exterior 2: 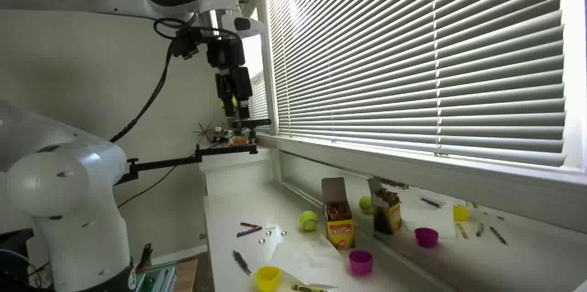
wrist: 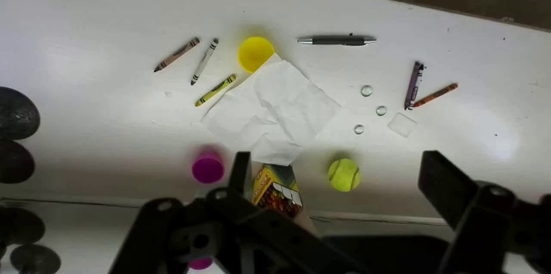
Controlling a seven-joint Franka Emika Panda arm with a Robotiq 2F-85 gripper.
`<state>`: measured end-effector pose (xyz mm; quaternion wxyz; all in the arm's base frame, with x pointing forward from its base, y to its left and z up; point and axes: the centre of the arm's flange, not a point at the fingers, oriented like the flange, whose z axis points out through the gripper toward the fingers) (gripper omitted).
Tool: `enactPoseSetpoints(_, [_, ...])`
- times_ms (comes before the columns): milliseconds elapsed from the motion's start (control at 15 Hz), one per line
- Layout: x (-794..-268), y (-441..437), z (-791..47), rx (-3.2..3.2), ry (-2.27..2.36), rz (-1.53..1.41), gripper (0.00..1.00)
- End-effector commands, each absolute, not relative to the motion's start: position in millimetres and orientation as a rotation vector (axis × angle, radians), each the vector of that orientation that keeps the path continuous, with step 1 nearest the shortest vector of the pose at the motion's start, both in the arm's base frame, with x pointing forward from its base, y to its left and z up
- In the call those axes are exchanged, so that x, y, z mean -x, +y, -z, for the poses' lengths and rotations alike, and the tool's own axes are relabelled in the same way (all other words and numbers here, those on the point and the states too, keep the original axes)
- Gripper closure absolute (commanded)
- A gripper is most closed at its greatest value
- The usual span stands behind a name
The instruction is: Move the glass bead to the right
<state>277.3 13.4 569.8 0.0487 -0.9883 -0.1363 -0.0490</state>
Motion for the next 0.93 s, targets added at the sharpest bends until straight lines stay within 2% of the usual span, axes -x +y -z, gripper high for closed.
enactPoseSetpoints(0, [-277,13,-571,3.012,-0.415,0.152,0.00])
enactPoseSetpoints(600, [-277,13,-572,3.012,-0.415,0.156,0.00])
enactPoseSetpoints(867, [-295,45,-536,2.965,-0.550,0.038,0.00])
